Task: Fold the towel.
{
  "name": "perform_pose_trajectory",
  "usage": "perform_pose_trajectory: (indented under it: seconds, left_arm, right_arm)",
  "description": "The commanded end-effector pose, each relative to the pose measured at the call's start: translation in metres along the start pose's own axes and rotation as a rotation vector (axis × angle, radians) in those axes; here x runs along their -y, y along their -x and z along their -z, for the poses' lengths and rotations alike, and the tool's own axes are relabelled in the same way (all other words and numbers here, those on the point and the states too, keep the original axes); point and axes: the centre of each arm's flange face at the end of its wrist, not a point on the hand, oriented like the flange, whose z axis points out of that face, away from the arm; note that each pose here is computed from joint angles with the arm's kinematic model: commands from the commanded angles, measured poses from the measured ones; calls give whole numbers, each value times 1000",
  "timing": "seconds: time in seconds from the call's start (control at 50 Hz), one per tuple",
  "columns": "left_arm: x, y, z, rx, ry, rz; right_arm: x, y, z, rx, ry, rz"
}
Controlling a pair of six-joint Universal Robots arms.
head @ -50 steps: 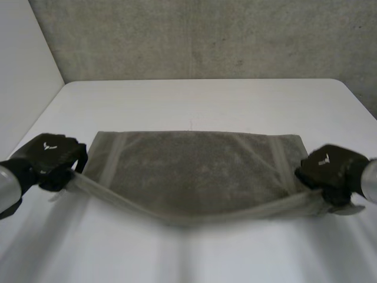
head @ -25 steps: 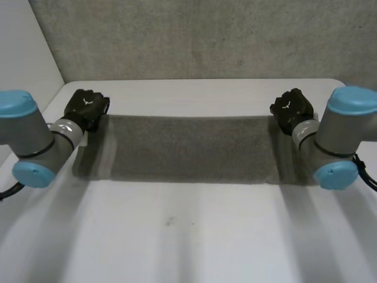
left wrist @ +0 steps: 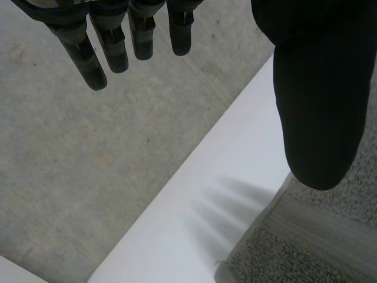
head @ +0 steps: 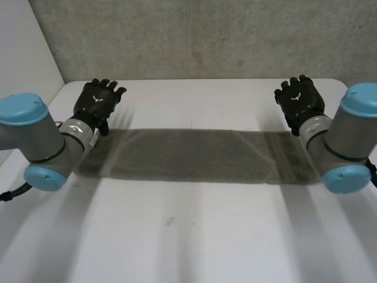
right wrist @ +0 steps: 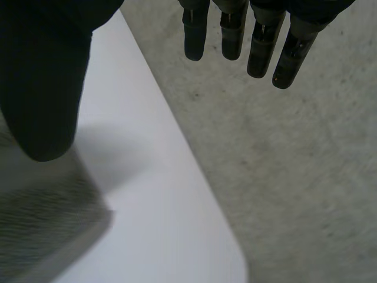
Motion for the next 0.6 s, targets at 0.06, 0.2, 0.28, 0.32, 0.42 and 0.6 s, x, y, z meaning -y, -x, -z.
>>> perform_pose_trajectory:
  seconds: [0.06, 0.2, 0.28, 0.32, 0.42, 0.6]
  left_arm:
    - [22, -2, 33, -21, 10, 21]
    - [48, 3, 56, -15, -20, 163]
    - [58, 7, 63, -11, -32, 287]
    - [64, 12, 69, -12, -21, 410]
    - [69, 14, 77, -24, 15, 532]
    - [64, 8, 89, -53, 121, 597]
  right_arm:
    - [-8, -18, 57, 162, 251, -367]
    - [-35, -17, 78, 289, 351, -490]
    - [-47, -16, 79, 295, 360, -509]
    - [-57, -12, 77, 279, 349, -508]
    - [-73, -7, 71, 240, 331, -483]
    - [-88, -4, 67, 238, 331, -392]
